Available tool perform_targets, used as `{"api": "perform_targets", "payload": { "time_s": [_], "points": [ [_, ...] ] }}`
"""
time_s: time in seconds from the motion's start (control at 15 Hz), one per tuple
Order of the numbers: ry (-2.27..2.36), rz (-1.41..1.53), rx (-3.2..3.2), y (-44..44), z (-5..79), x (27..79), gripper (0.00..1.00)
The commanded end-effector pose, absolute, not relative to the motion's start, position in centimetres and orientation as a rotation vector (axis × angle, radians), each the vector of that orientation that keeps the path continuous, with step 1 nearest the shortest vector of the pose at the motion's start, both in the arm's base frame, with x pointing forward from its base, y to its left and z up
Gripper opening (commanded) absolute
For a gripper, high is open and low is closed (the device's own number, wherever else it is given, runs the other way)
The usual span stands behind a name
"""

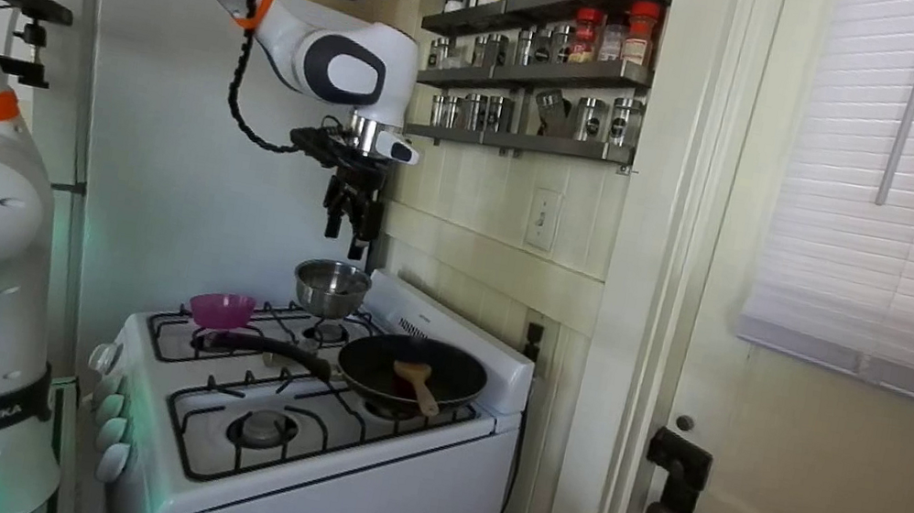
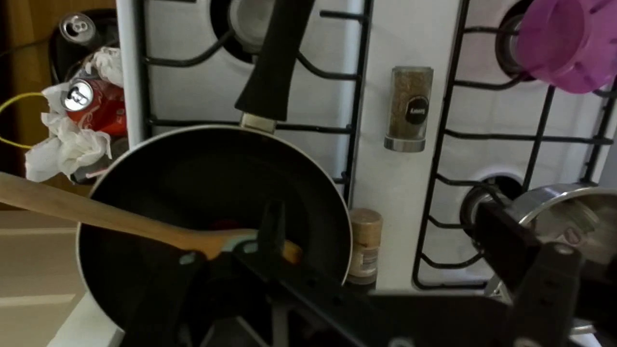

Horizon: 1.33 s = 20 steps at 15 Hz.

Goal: Take the silver spoon out of the silver bowl and put it in the pan.

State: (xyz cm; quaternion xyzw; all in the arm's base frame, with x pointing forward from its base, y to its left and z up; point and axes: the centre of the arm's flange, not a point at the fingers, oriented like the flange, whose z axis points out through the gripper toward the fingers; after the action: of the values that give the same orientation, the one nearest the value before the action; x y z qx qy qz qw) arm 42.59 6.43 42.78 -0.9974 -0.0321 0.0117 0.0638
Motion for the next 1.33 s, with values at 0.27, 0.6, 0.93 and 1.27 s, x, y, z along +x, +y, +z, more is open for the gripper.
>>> {"api": "perform_targets", "payload": {
  "time_s": [0.27,0.6,0.93,1.27],
  "points": [
    [-0.126,0.051,-3.024,9.4,39.9,44.3,1.0],
    [0.01,-0.032,-2.987,9.4,40.2,45.6,1.0],
    [0.345,-0.092,-2.853,14.8,36.0,52.6,1.0],
    [0.405,-0.025,-2.822,20.9,30.6,55.7,1.0]
  ]
}}
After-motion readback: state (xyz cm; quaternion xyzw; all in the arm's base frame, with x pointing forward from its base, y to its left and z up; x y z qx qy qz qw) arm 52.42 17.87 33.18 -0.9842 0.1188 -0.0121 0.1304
